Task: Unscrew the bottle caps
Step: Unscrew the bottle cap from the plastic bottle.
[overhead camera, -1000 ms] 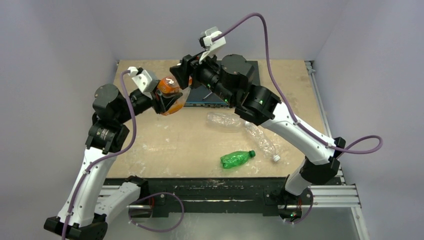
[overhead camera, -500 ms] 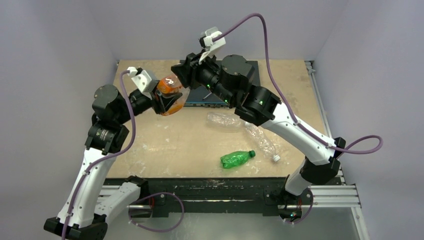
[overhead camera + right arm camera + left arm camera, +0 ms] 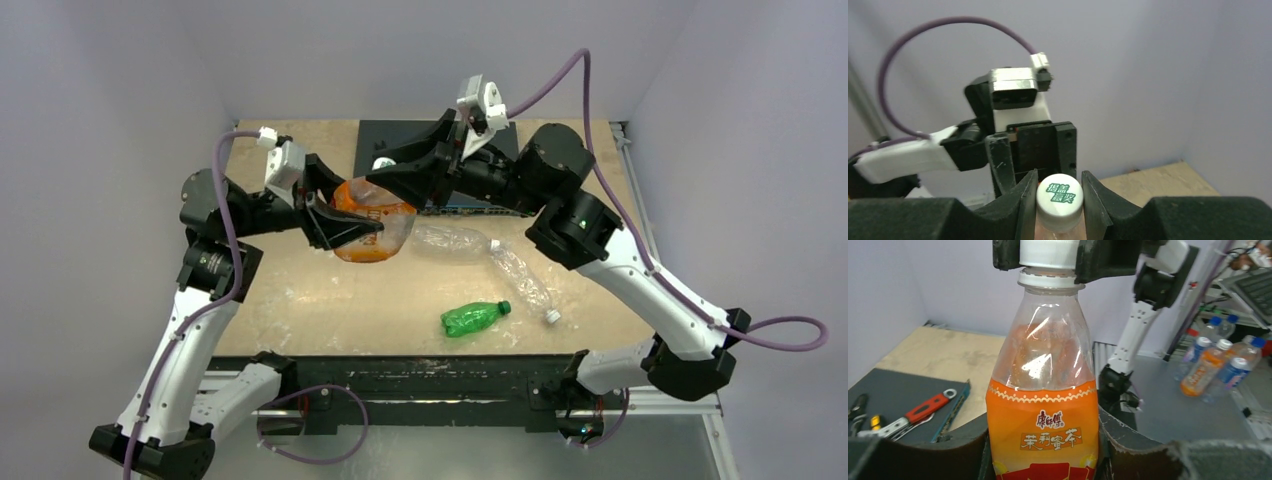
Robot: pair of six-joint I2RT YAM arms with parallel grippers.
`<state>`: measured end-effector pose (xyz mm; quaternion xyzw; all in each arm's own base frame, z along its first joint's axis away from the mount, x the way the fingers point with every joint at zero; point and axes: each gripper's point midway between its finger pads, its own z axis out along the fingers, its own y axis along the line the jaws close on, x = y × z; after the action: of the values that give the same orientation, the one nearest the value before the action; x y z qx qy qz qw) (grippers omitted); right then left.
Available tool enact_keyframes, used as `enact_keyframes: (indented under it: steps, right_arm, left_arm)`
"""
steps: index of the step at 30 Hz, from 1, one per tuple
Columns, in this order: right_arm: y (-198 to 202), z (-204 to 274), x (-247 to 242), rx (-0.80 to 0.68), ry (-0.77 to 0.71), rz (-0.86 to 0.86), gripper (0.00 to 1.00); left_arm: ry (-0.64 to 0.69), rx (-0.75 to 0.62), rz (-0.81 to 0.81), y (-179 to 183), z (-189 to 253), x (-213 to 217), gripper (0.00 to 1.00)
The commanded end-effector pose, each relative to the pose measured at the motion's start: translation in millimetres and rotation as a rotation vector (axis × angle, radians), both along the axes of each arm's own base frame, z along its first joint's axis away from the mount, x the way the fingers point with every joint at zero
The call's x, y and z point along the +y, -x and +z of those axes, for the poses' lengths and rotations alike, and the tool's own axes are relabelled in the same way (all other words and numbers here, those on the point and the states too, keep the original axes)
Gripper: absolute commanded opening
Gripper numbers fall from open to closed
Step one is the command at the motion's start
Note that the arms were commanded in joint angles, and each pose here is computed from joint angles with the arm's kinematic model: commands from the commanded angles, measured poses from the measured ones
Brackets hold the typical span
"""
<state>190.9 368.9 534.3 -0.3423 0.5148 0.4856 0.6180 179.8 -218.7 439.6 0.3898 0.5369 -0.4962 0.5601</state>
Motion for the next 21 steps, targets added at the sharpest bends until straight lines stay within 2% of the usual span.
enact_keyframes:
  steps: [1, 8, 11, 14, 15, 16, 17, 18, 19, 21]
  right_arm:
    - [73.2, 36.4, -20.4, -0.191, -0.066, 0.372, 0.00]
    - [102.6, 8.8, -18.9, -0.223, 0.015, 0.636, 0.00]
    - [95.9, 5.0, -16.3, -0.204, 0.031, 0.631, 0.00]
    - [82.6, 7.0, -14.0, -0.189, 0.036, 0.554, 0.00]
    - [74.8, 7.6, -12.6, -0.173, 0.038, 0.507, 0.11]
    - [64.1, 11.1, -12.0, -0.154, 0.030, 0.439, 0.31]
    - [53.1, 14.2, -12.3, -0.134, 0.018, 0.369, 0.55]
    - [36.0, 18.6, -13.6, -0.103, -0.001, 0.267, 0.83]
    - [19.3, 24.0, -16.4, -0.074, -0.023, 0.165, 0.97]
    - [-7.2, 32.6, -23.7, -0.015, -0.072, 0.009, 0.99]
  left_arm:
    - [0.060, 0.047, -0.177, 36.2, 34.8, -1.4, 0.00]
    - [0.094, 0.079, -0.186, 37.7, 44.2, -1.8, 0.00]
    - [0.097, 0.084, -0.193, 36.9, 44.4, -2.4, 0.00]
    - [0.083, 0.083, -0.190, 35.9, 39.9, -2.5, 0.00]
    - [0.078, 0.080, -0.184, 34.9, 38.3, -2.4, 0.00]
    - [0.074, 0.081, -0.174, 33.4, 36.5, -2.3, 0.00]
    - [0.068, 0.077, -0.155, 29.9, 34.2, -2.2, 0.00]
    - [0.055, 0.054, -0.127, 25.0, 31.5, -1.6, 0.00]
    - [0.044, 0.045, -0.093, 19.4, 28.7, -0.9, 0.00]
    - [0.022, 0.022, -0.011, 6.5, 22.0, 2.1, 0.00]
